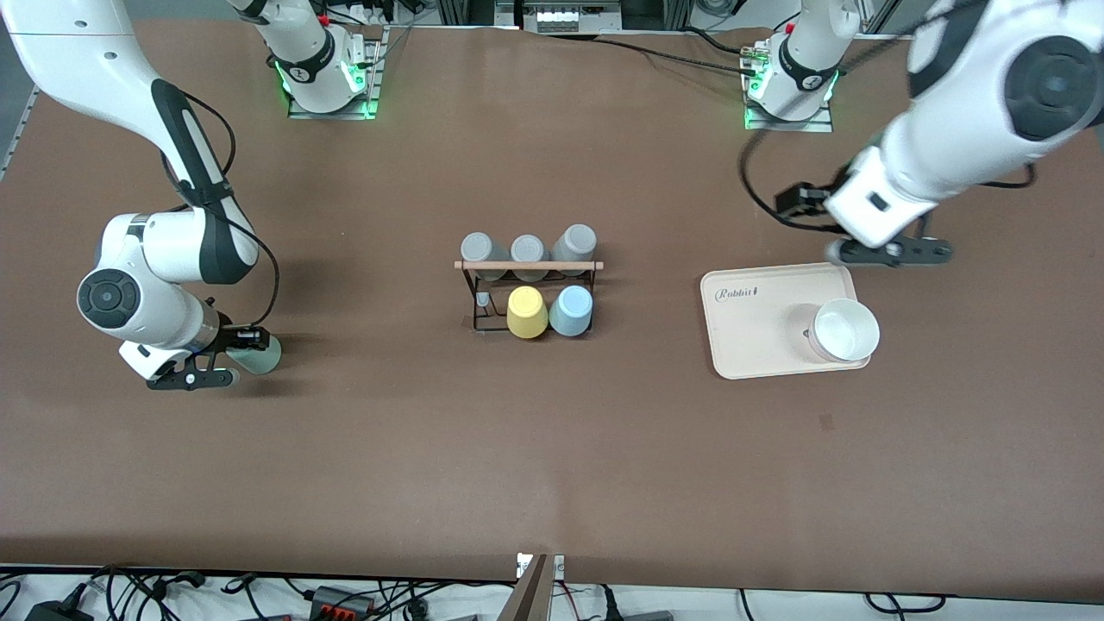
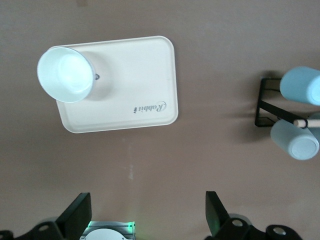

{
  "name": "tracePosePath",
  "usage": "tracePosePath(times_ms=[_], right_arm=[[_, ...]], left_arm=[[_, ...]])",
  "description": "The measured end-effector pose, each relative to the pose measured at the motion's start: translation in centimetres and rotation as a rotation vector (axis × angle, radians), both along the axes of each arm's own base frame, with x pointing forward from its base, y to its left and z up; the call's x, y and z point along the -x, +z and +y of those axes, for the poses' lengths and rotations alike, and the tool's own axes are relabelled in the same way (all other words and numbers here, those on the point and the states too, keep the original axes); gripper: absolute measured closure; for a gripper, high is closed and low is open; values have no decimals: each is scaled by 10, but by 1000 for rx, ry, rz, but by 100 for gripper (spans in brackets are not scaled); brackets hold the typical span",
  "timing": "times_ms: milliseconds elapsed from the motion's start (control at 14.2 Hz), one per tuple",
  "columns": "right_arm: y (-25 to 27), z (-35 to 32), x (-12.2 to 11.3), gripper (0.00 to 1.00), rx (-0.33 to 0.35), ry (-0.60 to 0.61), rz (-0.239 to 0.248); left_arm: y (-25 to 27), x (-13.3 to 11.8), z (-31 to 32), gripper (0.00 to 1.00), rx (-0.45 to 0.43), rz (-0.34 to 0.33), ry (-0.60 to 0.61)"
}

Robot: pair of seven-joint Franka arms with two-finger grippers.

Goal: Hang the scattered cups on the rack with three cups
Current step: 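Close the right gripper on the teal cup and lift it, then carry the teal cup with the right gripper to the rack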

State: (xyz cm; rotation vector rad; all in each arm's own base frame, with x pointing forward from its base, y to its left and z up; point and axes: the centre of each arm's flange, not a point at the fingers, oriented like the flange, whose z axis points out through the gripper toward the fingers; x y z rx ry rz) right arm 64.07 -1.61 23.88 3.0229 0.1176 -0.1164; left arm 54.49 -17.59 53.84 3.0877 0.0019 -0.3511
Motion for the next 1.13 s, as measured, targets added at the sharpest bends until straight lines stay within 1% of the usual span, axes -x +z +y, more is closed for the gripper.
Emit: tracePosePath(times_ms=[141, 283, 424, 636, 848, 989, 1130], right_arm=[[6, 4, -3, 35, -3, 7, -16], [26, 18, -8, 35, -7, 26, -36], [57, 45, -14, 35, -26, 32, -27], [115, 109, -23, 35, -102, -8, -2], [154, 179, -20, 35, -141, -62, -4], [161, 221, -12, 35, -147, -94, -13], [170, 264, -2, 35, -169, -144, -24]], left_arm=[[-1, 1, -4, 0, 1, -5, -5], [-3, 1, 0, 0, 0, 0, -1], [-4, 7, -3, 0, -5, 4, -12], [-3, 24, -29, 0, -9, -1, -59], [5, 11, -10, 0, -10, -65, -25], [8, 5, 8, 0, -16, -77, 7], [10, -1, 29, 0, -18, -87, 46]])
